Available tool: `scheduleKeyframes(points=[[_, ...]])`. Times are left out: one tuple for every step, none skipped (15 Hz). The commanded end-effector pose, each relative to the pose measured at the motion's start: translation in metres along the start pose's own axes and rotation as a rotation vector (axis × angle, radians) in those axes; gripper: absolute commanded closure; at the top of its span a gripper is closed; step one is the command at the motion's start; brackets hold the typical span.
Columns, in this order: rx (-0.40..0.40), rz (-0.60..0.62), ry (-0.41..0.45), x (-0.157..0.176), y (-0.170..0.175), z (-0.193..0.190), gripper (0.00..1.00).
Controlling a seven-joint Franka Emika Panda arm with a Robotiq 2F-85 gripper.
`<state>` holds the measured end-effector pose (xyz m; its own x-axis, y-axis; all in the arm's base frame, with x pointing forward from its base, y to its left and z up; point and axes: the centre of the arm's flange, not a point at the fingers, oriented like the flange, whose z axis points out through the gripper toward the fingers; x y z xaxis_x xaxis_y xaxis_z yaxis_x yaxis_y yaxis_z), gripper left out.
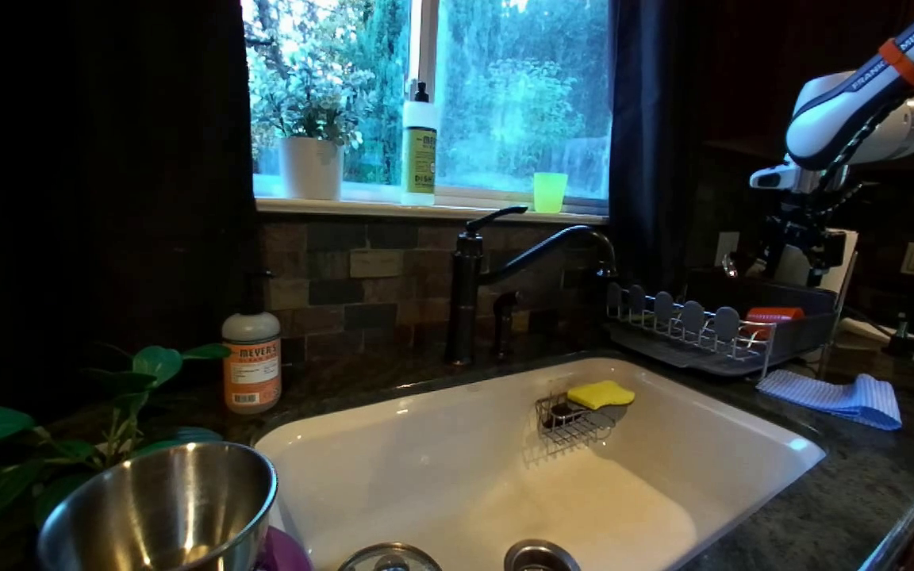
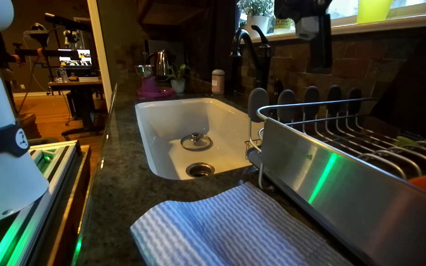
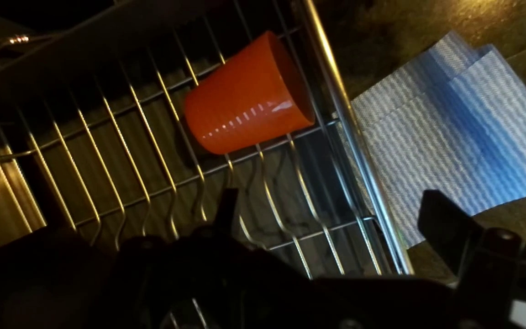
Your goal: Put the orange cup on the window seal
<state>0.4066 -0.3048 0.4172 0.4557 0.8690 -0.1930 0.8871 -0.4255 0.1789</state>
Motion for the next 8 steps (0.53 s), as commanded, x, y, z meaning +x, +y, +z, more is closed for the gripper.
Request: scheduleKeyframes(points=[[0.002,-0.001,-0.001,-0.001,0.0,0.001,0.0],[0.003,-0.002,-0.002,-0.001,0.0,0.001,0.0],[0.003,-0.003,-0.002,-0.001,0.0,0.001,0.0],[0.003,-0.003,-0.003,-0.001,0.0,0.002,0.0],[-0.018,-0.029,-0.009,-0.005,0.003,0.005,0.0],[-0.032,-0.05,-0.025,-0.011,0.005,0.009,0.0],[-0.033,-0.065,-0.032,-0.016,0.006,0.011,0.0],[-0.037,-0.074,-0.05,-0.023,0.007,0.013,0.0]])
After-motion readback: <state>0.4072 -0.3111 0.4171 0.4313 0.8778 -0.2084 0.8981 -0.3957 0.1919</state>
